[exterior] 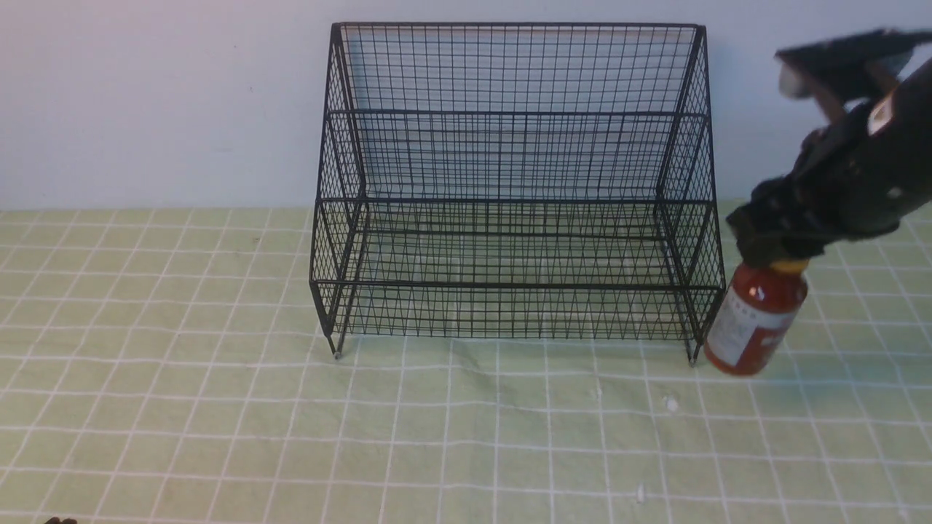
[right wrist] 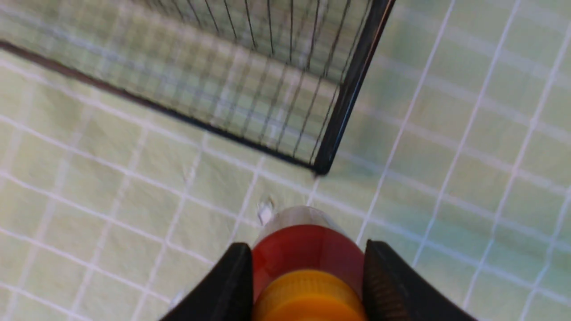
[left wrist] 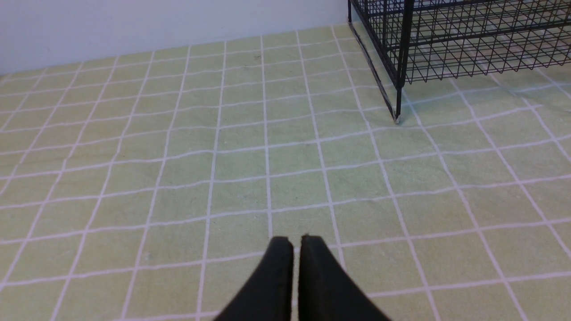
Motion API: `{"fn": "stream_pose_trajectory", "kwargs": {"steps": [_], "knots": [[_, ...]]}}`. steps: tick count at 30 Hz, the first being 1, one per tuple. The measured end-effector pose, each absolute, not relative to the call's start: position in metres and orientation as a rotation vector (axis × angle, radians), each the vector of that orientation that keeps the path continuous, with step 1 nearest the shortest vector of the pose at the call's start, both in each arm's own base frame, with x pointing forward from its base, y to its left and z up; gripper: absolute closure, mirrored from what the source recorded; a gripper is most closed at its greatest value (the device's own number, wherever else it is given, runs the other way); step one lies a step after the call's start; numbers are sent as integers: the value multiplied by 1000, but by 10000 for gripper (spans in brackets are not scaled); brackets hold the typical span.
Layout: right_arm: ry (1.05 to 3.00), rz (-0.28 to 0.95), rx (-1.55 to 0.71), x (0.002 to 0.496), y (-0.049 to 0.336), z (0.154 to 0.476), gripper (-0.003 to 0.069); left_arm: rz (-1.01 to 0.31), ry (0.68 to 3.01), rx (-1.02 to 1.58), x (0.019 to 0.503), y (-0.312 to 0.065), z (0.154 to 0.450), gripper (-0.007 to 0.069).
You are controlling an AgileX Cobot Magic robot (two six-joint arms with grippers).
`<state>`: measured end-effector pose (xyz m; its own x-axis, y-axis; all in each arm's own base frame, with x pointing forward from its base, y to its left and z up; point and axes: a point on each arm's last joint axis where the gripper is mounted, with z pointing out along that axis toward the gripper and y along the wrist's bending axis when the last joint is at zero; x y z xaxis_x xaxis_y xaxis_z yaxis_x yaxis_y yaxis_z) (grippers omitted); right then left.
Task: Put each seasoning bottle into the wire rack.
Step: Use the right arm to grab the condiment bottle closest to it, then use the right arm to put the condiment bottle back on the shelf
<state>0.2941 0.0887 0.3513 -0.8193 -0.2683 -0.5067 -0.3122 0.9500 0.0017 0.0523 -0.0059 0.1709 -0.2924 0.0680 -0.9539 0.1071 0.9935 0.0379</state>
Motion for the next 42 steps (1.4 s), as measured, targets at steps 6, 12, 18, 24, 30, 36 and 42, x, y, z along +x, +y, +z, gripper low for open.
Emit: {"fn": "stream_pose_trajectory", "kwargs": {"steps": [6, 12, 18, 24, 30, 36, 42], "knots": [[2421, 167, -394, 294, 91, 407, 365, -38, 1869, 127, 52, -6, 171, 622], [2378, 234, -421, 327, 106, 415, 365, -38, 1869, 127, 52, -6, 171, 622], [2402, 248, -437, 370, 120, 384, 364, -38, 1869, 127, 52, -6, 171, 622], [2362, 263, -425, 389, 127, 373, 364, -38, 1869, 127, 52, -6, 171, 622], [2339, 242, -454, 389, 134, 375, 364, -38, 1869, 127, 52, -6, 171, 622], [2381, 205, -523, 366, 135, 387, 364, -38, 1869, 127, 52, -6, 171, 622], [2455, 197, -551, 343, 128, 398, 364, -38, 1869, 127, 52, -6, 171, 622]]}}
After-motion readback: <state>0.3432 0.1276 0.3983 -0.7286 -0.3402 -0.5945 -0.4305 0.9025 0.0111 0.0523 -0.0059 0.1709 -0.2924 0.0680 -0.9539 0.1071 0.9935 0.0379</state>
